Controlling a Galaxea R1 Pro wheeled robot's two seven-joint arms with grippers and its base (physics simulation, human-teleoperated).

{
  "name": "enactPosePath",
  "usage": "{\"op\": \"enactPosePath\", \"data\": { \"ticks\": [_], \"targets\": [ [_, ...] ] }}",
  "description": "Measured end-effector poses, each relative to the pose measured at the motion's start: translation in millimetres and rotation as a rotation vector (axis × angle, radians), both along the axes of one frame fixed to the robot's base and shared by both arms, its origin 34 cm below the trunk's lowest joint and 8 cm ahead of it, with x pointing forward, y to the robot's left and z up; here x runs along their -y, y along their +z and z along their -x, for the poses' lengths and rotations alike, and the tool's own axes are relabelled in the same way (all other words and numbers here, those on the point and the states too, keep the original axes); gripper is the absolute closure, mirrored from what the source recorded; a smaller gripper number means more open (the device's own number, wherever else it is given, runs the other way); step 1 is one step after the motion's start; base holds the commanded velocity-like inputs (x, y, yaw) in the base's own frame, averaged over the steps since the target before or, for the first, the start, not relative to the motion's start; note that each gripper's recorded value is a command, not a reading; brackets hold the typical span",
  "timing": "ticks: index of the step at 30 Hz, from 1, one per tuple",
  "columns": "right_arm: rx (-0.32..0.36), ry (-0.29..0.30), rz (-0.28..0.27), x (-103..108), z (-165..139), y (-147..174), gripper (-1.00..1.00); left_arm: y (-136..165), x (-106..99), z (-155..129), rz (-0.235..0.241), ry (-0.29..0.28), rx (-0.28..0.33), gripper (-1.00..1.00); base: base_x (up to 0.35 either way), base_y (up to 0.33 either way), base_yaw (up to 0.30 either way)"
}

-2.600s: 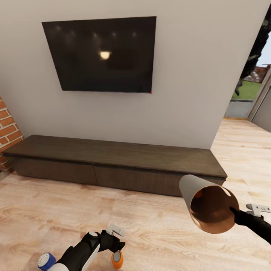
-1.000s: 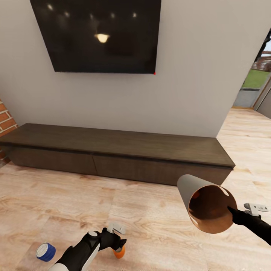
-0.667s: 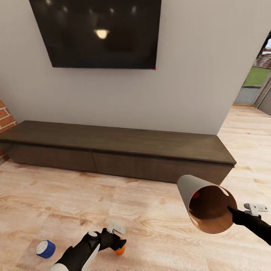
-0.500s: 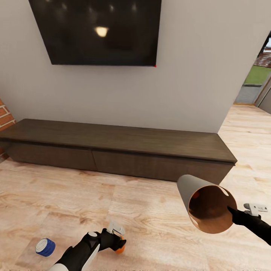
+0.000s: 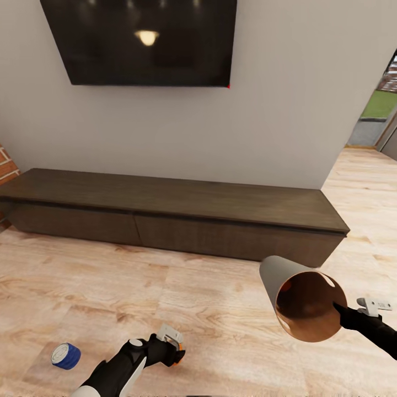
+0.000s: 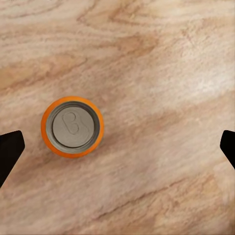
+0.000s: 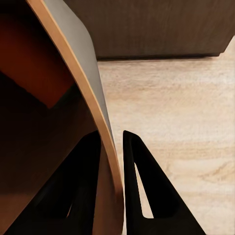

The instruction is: Put the three can of soda from the living room inside the tash can in the kitchen.

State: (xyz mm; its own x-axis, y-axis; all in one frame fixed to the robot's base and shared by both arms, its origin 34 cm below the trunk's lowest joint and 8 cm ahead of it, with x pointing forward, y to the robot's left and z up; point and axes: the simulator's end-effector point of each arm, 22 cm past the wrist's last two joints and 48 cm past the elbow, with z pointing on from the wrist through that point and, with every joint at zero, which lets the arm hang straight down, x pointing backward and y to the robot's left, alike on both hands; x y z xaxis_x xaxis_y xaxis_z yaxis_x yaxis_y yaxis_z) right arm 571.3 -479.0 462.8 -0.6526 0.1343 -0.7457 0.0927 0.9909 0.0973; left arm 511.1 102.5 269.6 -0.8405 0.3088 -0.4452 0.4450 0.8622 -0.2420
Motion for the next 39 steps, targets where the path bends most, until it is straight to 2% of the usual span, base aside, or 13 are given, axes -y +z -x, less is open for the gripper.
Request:
{"op": "enactPosePath", "data": {
  "ticks": [12, 18, 26, 29, 33, 35, 39],
  "targets": [
    [-0.011, 0.004, 0.001, -0.9, 0.7, -5.2, 1.00, -3.2, -0.8, 0.5, 0.004, 0.007, -0.006, -1.00, 0.000, 0.000, 0.000],
    [-0.010, 0.004, 0.001, -0.8, 0.7, -5.2, 1.00, -1.8, -12.1, -8.5, 0.007, 0.050, 0.001, -1.00, 0.000, 0.000, 0.000],
    [-0.010, 0.005, 0.000, -1.4, 0.4, -5.1, 1.00, 8.1, -33.8, -30.9, -0.009, 0.075, 0.043, -1.00, 0.000, 0.000, 0.000],
    [-0.010, 0.005, 0.000, -1.3, 0.4, -5.1, 1.00, 18.1, -37.2, -52.0, -0.016, 0.078, 0.064, -1.00, 0.000, 0.000, 0.000],
    [-0.010, 0.005, 0.000, -1.5, 0.5, -5.2, 1.00, 31.7, -40.9, -80.0, -0.035, 0.086, 0.047, -1.00, 0.000, 0.000, 0.000],
    [-0.010, 0.005, 0.000, -1.5, 0.4, -5.3, 1.00, 33.9, -41.3, -83.9, -0.039, 0.087, 0.039, -1.00, 0.000, 0.000, 0.000],
    [-0.011, 0.002, 0.002, -1.1, 0.6, -5.8, 1.00, 38.6, -40.2, -88.5, -0.005, 0.111, 0.013, -1.00, 0.000, 0.000, 0.000]
  ]
}}
